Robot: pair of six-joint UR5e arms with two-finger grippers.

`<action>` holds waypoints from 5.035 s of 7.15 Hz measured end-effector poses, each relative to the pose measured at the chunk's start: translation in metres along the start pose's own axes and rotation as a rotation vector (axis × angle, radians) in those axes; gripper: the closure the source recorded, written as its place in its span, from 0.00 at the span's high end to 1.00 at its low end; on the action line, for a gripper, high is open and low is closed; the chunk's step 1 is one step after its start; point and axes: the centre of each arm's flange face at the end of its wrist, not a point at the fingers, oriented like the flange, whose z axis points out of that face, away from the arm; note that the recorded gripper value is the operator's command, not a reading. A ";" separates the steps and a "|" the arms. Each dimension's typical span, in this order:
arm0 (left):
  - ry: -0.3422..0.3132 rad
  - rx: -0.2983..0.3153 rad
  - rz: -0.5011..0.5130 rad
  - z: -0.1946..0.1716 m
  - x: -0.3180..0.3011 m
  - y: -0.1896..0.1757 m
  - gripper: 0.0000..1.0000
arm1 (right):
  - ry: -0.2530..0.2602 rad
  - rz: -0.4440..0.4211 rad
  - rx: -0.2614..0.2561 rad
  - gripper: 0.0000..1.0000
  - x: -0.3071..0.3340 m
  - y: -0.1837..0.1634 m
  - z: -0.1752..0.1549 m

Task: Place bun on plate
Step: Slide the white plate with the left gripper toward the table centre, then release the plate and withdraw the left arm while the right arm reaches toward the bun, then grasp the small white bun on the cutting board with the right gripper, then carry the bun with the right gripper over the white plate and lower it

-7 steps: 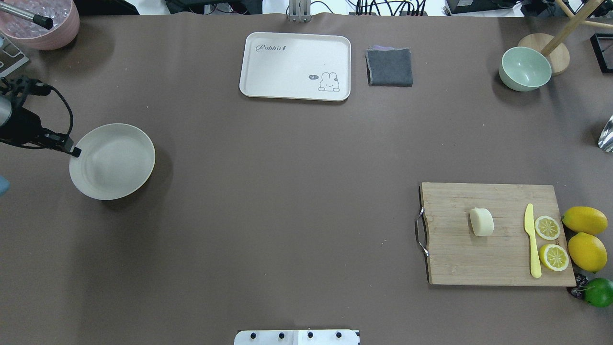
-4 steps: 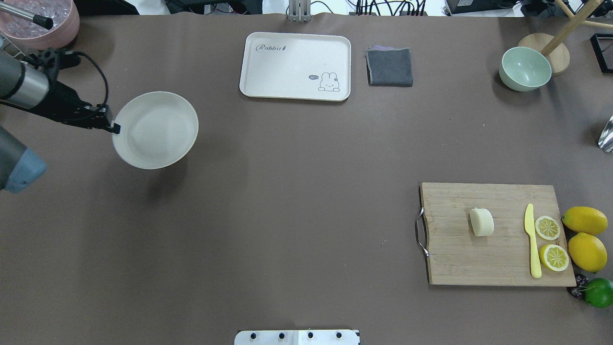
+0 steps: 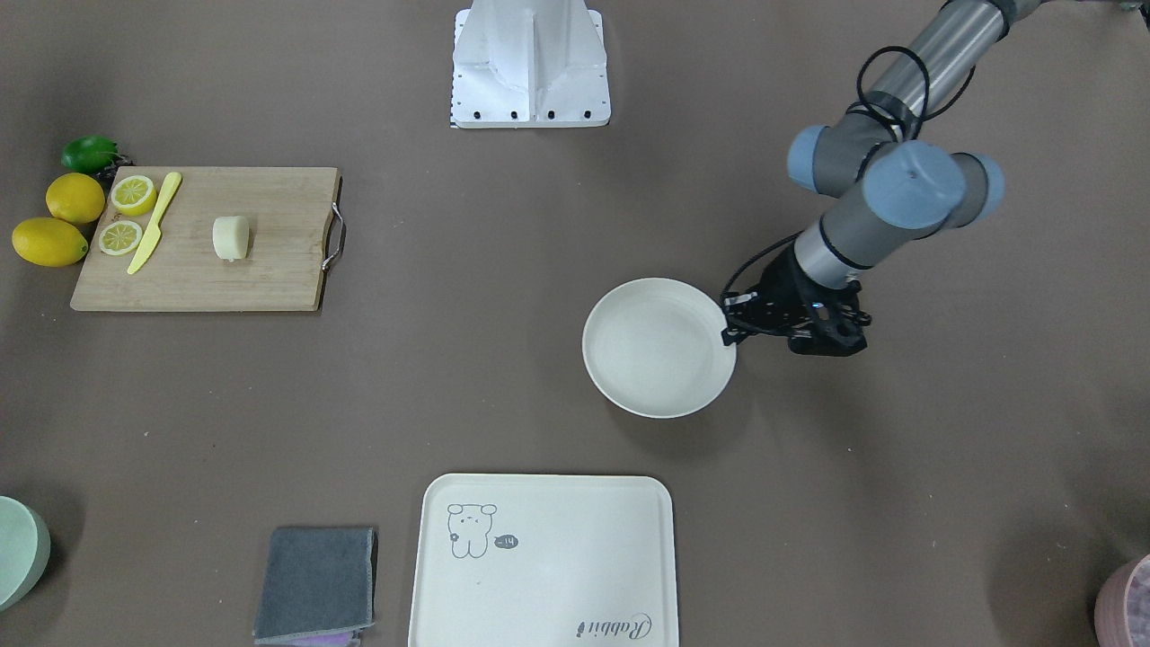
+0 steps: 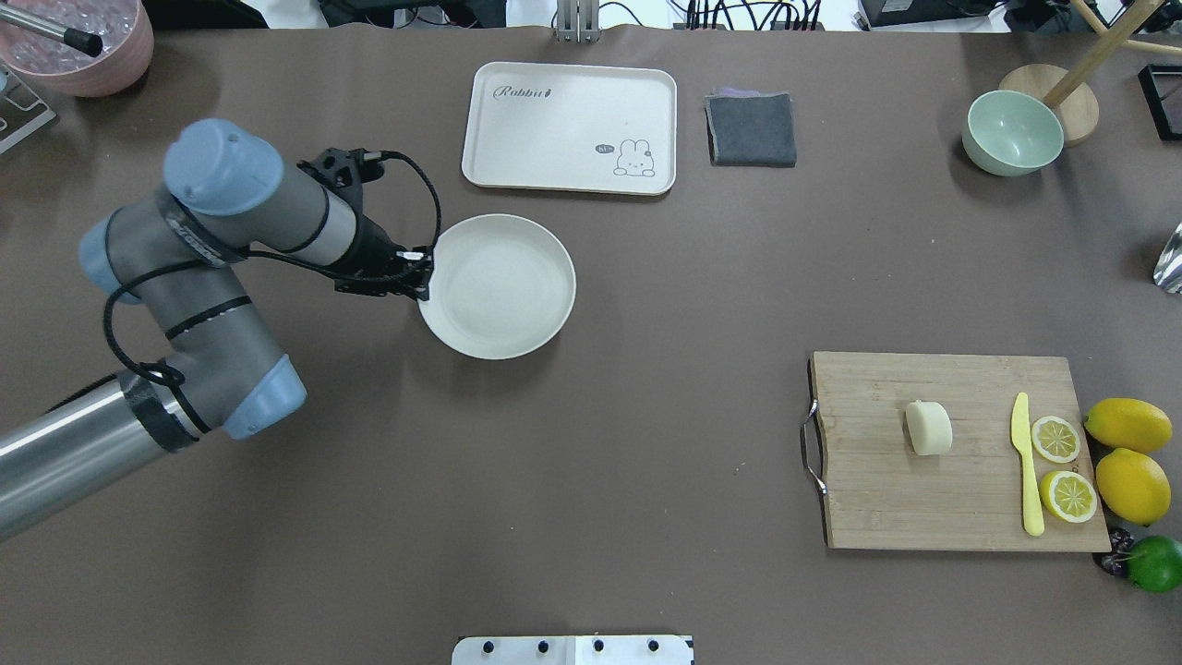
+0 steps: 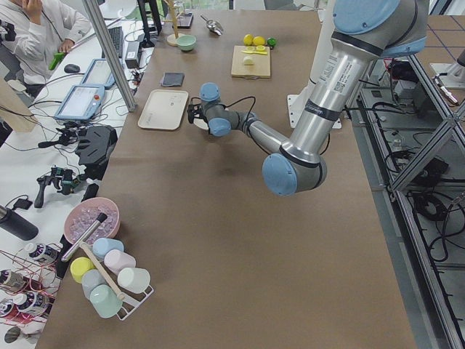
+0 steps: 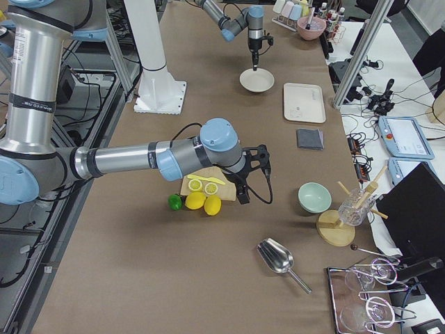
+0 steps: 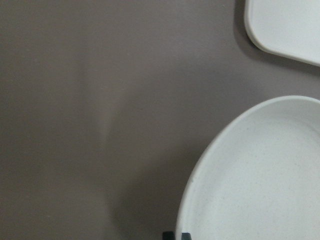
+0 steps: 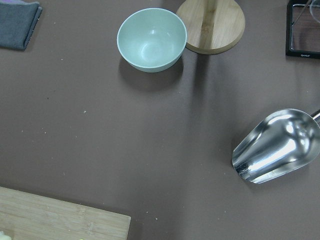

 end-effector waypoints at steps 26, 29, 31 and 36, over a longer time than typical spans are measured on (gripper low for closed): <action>-0.187 0.034 0.279 -0.210 -0.218 -0.063 0.98 | 0.081 0.071 -0.184 0.00 -0.306 0.113 0.232; -0.186 0.032 0.277 -0.210 -0.218 -0.063 0.98 | 0.081 0.079 -0.164 0.00 -0.405 0.054 0.242; -0.186 0.031 0.276 -0.210 -0.219 -0.063 0.98 | 0.088 0.162 -0.135 0.00 -0.540 -0.022 0.257; -0.189 0.018 0.262 -0.206 -0.225 -0.065 0.98 | 0.096 0.193 -0.097 1.00 -0.688 -0.047 0.288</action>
